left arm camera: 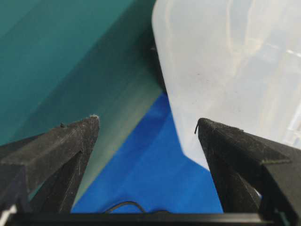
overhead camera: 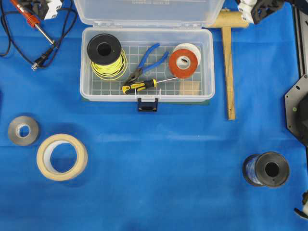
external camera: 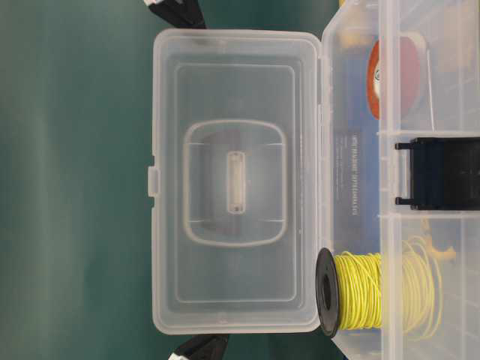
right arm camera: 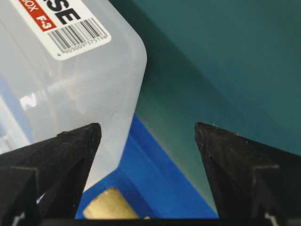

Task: Open the tool box with both arms.
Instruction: 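Push the lid fully open and release it with both grippers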

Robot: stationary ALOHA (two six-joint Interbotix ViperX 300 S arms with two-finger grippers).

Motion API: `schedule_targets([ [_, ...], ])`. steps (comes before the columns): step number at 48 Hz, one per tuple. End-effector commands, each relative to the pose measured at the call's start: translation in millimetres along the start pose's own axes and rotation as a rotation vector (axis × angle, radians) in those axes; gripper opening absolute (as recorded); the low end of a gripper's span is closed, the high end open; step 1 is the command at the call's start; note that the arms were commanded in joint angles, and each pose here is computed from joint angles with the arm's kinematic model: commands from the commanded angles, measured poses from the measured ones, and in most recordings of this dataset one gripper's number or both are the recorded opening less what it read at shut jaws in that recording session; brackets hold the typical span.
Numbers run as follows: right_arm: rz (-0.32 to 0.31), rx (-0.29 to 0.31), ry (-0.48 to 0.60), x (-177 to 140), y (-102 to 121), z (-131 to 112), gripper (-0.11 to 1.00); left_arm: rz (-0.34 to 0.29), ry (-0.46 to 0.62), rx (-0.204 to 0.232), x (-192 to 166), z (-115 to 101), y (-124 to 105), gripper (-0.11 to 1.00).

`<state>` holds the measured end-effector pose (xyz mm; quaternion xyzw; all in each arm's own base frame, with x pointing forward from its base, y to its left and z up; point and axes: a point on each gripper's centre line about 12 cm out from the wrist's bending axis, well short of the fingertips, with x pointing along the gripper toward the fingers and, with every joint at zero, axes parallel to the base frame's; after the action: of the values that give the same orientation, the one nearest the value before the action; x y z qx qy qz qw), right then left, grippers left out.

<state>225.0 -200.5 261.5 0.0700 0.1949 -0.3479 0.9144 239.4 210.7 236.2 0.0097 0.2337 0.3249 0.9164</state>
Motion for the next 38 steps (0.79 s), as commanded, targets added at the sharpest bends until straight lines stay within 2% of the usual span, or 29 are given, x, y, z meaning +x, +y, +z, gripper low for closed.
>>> schedule_targets([
  [1,-0.004,-0.006,-0.023,4.5,-1.5,11.2,0.83,0.016,-0.063,-0.004,2.5,21.5,5.2,0.90],
  [11,-0.034,0.007,-0.012,13.0,-11.8,13.2,0.83,0.033,-0.036,-0.011,13.8,17.7,13.0,0.90],
  [22,-0.038,0.009,-0.004,15.6,-13.3,11.9,0.83,0.033,-0.020,-0.014,19.2,14.5,13.6,0.90],
  [38,-0.060,0.022,0.010,-3.7,-19.5,2.0,0.83,0.066,-0.005,-0.030,2.8,-0.2,22.8,0.90],
])
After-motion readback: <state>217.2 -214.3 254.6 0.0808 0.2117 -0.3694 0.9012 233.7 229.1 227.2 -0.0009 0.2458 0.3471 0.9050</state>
